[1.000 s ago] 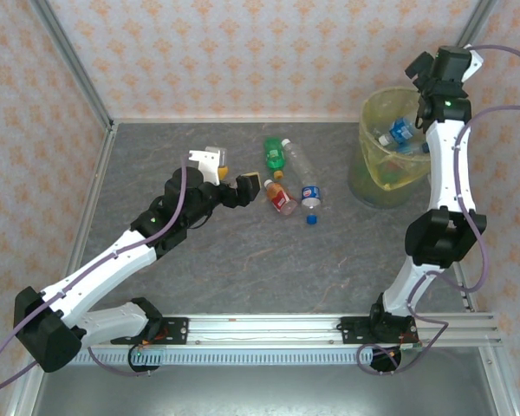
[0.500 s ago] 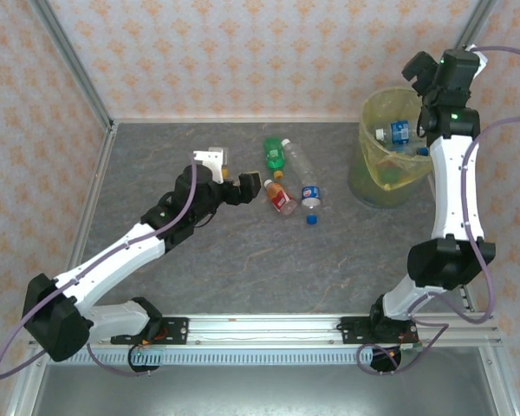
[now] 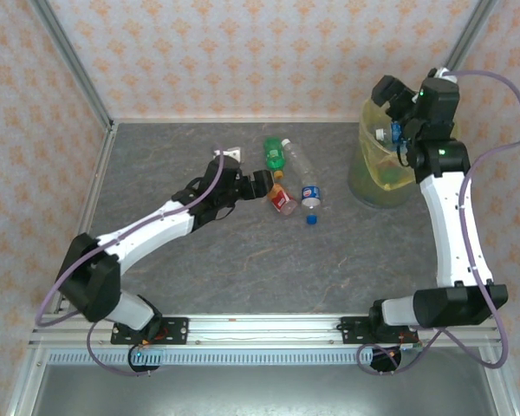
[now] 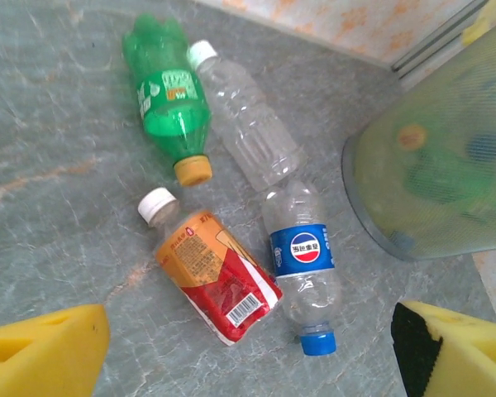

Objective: Put the plastic bottles in the bin

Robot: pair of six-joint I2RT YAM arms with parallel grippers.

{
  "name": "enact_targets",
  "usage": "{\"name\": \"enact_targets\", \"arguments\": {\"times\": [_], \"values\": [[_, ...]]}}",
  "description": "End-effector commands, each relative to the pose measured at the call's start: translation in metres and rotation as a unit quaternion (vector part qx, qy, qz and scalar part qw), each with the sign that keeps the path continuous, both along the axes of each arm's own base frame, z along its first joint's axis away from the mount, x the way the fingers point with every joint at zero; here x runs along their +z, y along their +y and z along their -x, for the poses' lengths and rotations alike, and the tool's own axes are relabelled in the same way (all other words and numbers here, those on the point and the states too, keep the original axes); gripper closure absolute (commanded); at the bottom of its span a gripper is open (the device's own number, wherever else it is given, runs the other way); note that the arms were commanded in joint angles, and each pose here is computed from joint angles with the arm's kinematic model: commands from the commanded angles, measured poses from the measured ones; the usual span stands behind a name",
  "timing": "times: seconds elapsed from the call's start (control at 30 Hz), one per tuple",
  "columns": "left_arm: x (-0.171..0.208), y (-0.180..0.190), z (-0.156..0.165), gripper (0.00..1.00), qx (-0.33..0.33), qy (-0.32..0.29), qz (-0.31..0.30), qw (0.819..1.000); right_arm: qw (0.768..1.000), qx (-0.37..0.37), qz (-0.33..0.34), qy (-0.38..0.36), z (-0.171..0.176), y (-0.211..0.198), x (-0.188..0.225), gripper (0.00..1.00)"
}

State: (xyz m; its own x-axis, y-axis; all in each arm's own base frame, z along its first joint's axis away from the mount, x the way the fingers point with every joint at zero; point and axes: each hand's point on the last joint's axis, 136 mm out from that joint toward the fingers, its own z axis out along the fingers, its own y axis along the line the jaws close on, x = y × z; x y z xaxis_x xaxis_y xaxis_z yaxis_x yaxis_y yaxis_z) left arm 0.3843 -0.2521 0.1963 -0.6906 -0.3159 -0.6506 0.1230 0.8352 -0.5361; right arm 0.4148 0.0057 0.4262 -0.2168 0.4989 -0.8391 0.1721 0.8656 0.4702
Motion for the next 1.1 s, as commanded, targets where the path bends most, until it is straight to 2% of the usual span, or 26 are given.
{"name": "enact_targets", "arguments": {"times": [0.0, 0.27, 0.33, 0.43, 0.47, 0.83, 1.07], "values": [[-0.015, -0.013, -0.002, 0.10, 0.005, 0.057, 0.014, 0.998, 1.000, 0.022, 0.007, -0.019, 0.015, 0.018, 0.006, 0.00], [-0.063, -0.032, -0.018, 0.13, 0.032, 0.140, -0.027, 0.989, 0.998, 0.053, 0.027, -0.008, 0.035, 0.033, -0.014, 0.00], [-0.072, -0.037, -0.022, 0.14, 0.035, 0.158, -0.031, 0.986, 0.998, 0.054, 0.034, 0.004, 0.033, 0.033, -0.026, 0.00], [-0.077, -0.043, -0.027, 0.15, 0.041, 0.173, -0.036, 0.983, 0.998, 0.056, 0.036, -0.004, 0.044, 0.032, -0.024, 0.00], [-0.093, -0.044, -0.028, 0.14, 0.045, 0.188, -0.045, 0.980, 0.998, 0.056, 0.037, -0.004, 0.045, 0.031, -0.025, 0.00], [-0.134, -0.058, -0.033, 0.15, 0.059, 0.247, -0.046, 0.966, 0.996, 0.072, 0.045, -0.011, 0.046, 0.036, -0.024, 0.00], [-0.149, -0.067, -0.036, 0.16, 0.058, 0.259, -0.045, 0.963, 0.996, 0.078, 0.050, -0.010, 0.044, 0.038, -0.025, 0.01]]}}
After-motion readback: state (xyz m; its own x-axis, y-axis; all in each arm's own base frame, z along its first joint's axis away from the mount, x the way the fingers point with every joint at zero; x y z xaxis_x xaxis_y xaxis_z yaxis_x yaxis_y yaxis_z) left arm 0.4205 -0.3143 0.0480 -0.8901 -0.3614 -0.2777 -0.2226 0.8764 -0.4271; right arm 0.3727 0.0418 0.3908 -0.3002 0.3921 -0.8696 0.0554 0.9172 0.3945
